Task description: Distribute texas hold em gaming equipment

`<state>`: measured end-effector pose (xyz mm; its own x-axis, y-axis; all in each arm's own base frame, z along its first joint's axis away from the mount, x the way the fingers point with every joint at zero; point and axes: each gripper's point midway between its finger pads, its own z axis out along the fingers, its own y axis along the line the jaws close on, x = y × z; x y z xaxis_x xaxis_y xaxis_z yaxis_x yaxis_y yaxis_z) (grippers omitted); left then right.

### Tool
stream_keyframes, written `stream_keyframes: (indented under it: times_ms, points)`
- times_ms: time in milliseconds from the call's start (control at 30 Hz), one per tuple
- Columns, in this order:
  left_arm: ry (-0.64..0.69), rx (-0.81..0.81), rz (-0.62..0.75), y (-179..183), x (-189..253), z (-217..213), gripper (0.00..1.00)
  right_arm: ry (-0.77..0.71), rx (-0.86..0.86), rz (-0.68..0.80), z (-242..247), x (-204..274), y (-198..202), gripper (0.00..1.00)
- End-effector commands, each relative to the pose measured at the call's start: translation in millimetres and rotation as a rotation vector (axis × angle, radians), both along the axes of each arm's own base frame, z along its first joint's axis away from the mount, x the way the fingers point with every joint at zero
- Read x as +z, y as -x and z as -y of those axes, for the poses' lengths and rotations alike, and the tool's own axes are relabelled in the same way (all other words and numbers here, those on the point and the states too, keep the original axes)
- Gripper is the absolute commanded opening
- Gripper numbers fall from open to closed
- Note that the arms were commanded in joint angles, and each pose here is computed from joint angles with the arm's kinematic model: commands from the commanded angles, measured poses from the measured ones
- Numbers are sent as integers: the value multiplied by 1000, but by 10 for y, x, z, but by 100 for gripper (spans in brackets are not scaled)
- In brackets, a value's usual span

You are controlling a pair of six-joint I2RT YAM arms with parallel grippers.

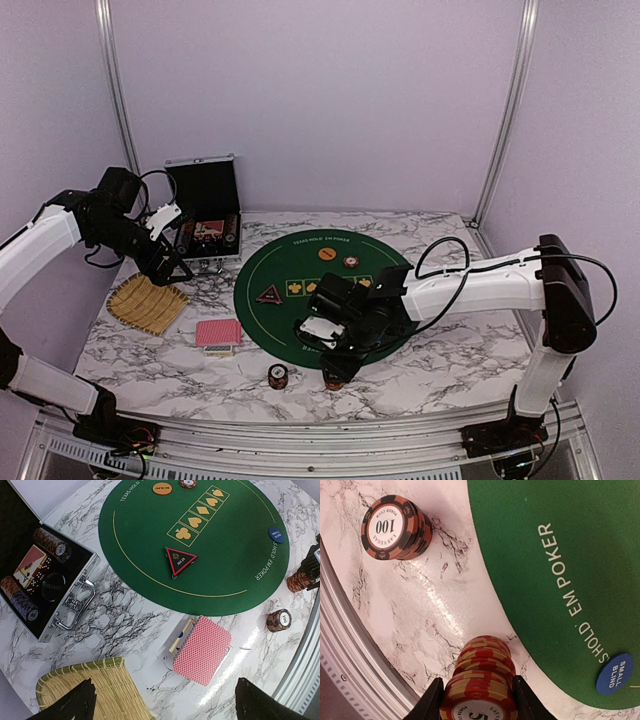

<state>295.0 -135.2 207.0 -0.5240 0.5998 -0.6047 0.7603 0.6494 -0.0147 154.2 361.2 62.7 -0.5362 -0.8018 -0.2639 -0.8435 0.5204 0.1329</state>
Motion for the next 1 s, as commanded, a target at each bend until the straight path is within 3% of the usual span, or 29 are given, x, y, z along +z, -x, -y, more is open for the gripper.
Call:
stream_keyframes:
  times_ms: [0,333,667,967]
  points:
    - [5,-13,7,83,82,6,99,-35,10,26,-120,140,-36,30]
    - [5,-11,0,77,65,6,99,-90,-29,122,-539,447,-485,30]
    - [18,-19,6,78,104,29,99,-140,-102,155,-1232,198,-1269,29]
    - [24,-23,6,88,111,40,99,-211,-179,169,-1460,-3,-1749,28]
